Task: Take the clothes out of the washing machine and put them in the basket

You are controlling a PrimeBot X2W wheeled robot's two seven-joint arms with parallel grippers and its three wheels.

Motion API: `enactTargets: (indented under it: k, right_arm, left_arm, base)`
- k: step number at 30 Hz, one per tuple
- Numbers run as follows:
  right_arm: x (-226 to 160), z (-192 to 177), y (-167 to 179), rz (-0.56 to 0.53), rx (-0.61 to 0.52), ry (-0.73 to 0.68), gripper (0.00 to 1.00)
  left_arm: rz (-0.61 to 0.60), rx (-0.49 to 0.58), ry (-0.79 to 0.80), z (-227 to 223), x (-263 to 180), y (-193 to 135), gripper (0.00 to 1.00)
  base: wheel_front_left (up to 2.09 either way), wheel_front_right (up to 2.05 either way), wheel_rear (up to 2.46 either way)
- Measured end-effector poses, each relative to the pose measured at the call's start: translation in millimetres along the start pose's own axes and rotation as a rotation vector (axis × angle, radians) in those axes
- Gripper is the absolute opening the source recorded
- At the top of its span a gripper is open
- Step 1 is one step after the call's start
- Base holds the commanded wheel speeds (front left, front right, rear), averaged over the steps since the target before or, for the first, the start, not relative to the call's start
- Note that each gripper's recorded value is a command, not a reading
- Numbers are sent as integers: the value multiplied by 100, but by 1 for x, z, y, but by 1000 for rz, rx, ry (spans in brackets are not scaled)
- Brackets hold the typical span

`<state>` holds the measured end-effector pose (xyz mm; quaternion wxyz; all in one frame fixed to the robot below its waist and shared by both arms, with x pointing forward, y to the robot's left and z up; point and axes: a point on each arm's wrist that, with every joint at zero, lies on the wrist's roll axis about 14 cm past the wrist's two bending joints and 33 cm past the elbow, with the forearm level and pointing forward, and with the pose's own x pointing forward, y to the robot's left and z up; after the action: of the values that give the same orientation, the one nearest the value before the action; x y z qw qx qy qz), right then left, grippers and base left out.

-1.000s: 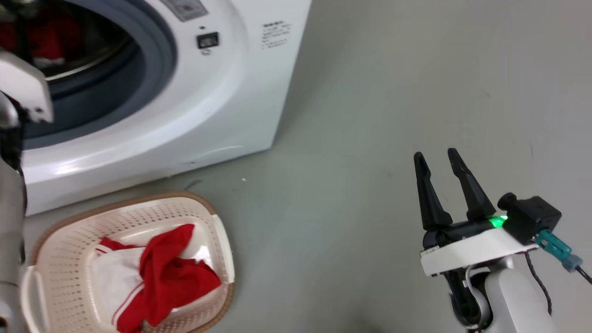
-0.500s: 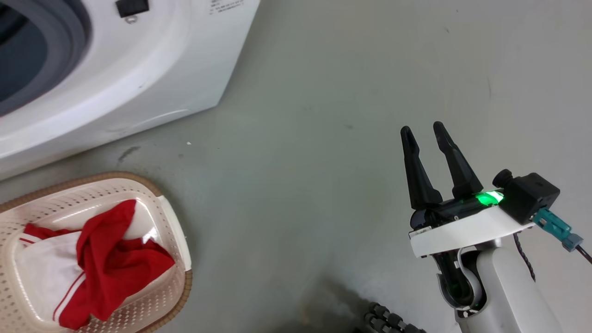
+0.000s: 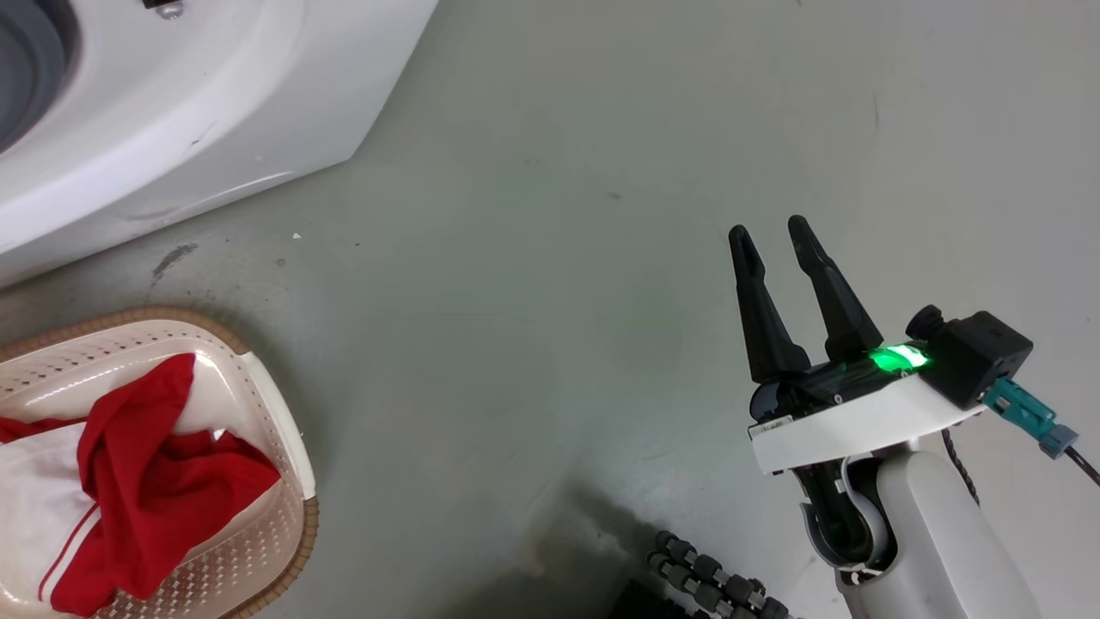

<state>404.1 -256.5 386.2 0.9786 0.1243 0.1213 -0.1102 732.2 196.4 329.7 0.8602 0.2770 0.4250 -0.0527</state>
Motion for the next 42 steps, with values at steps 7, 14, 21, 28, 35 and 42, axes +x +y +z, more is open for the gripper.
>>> enactTargets:
  k: [7, 14, 21, 28, 35, 42]
  right_arm:
    - [1, -2, -4, -11, -8, 7, 100]
    - [3, -4, -6, -16, -9, 15, 100]
    - [3, -4, -6, -19, -3, 15, 100]
    - [3, 3, -5, -15, 0, -5, 100]
    - [2, 20, -5, -9, -14, -55, 100]
    - [-7, 37, 0, 9, -21, -107, 100]
  left_arm:
    - [-27, -11, 109, -23, 7, -7, 100]
    - [14, -32, 33, -17, 12, 0, 0]
    - [84, -51, -130, 4, 12, 11, 0]
    - [114, -94, -286, 25, 3, 18, 0]
    - [107, -176, -467, 53, -22, 21, 0]
    - [74, -249, -596, 72, -59, 17, 0]
  base:
    - [0, 0, 0]
    - [0, 0, 0]
    - [0, 0, 0]
    - [0, 0, 0]
    - [0, 0, 0]
    - [0, 0, 0]
